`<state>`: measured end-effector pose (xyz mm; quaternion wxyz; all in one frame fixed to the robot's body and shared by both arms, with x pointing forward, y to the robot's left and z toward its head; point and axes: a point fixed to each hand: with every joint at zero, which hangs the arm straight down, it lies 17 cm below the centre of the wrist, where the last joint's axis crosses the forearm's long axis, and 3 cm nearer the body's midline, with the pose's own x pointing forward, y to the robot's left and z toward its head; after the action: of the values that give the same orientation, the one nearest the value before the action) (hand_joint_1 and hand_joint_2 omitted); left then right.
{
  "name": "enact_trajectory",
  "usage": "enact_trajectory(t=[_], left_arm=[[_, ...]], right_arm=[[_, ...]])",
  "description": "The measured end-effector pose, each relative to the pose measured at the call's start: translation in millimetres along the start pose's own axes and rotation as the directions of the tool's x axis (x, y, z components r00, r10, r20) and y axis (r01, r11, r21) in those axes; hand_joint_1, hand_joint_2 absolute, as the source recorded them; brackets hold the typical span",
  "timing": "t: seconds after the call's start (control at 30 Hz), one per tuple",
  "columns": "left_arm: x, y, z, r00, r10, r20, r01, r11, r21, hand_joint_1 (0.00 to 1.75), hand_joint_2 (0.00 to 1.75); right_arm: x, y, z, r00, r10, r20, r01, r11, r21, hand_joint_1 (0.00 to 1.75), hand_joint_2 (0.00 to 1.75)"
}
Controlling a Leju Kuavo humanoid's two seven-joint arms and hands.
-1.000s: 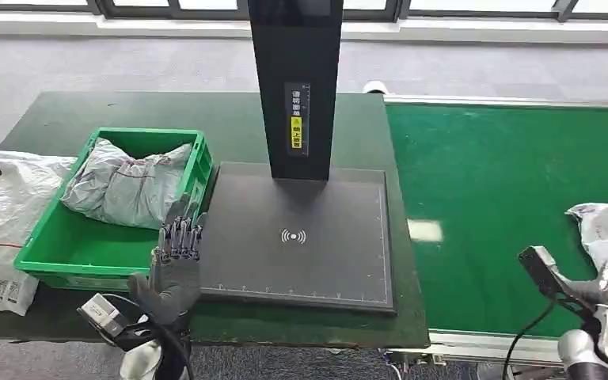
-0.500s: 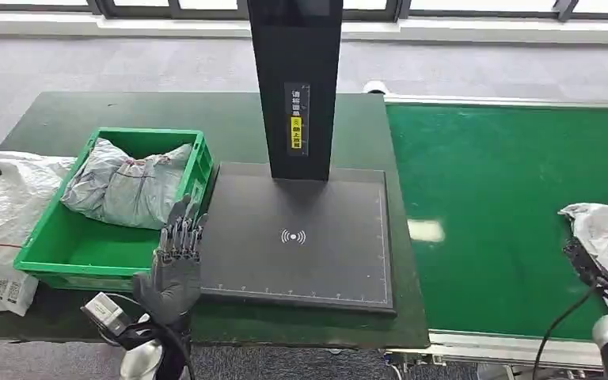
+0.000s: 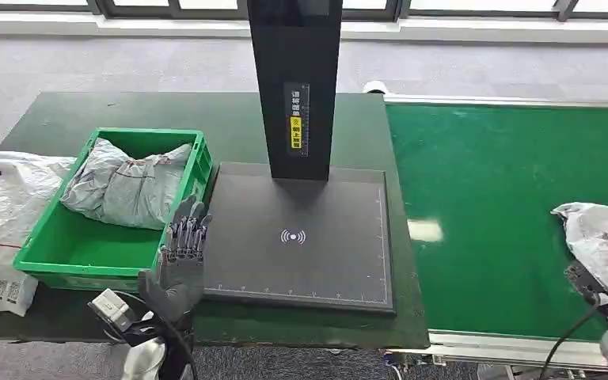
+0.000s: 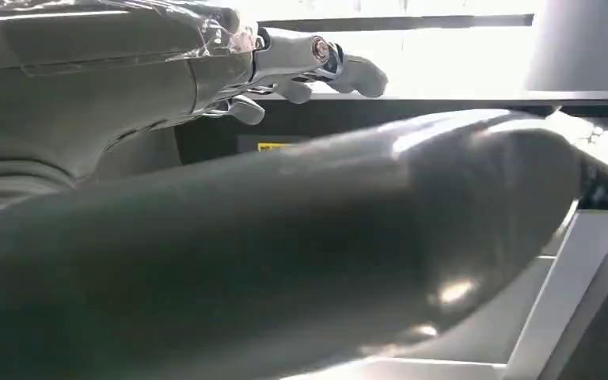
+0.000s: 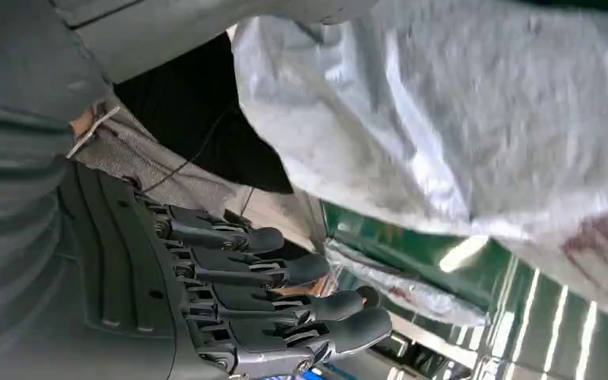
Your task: Moved the parcel from conveyor to table for the left to box.
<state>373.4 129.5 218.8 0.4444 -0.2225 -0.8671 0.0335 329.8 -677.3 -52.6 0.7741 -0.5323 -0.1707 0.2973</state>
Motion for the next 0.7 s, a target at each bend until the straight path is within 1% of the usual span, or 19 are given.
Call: enact_trajectory(t=[0.07,0.27,0.57,0.6,0.7], left_arm=[[-2.3,-0.7,0.6,1.0,-0.001,-0.006,0.001,1.0,-0.004,0.0,0.0],[-8.8,-1.9,0.2,1.0,-0.003,-0.021,0.003,1.0,-0.011,0.0,0.0],[-15.8,-2.1,-1.5,0.999,0.004,-0.035,-0.004,1.0,-0.015,0.0,0.0],[-16.4,-2.4,-2.1,0.999,0.005,-0.036,-0.005,1.0,-0.017,0.0,0.0],[-21.0,-2.2,-2.8,0.999,0.008,-0.046,-0.009,1.0,-0.019,0.0,0.0]], right_arm=[[-1.3,13.0,4.2,1.0,0.008,0.002,-0.008,1.0,0.029,0.0,1.75],[-19.8,69.5,24.8,1.0,0.01,0.003,-0.011,0.984,0.179,0.0,1.75],[-30.3,89.5,33.9,1.0,-0.011,-0.012,0.014,0.972,0.234,0.0,1.75],[-32.9,93.6,35.8,1.0,-0.013,-0.015,0.016,0.969,0.248,1.75,1.75],[-35.1,107.1,42.6,1.0,-0.007,0.004,0.005,0.955,0.296,1.75,1.75]])
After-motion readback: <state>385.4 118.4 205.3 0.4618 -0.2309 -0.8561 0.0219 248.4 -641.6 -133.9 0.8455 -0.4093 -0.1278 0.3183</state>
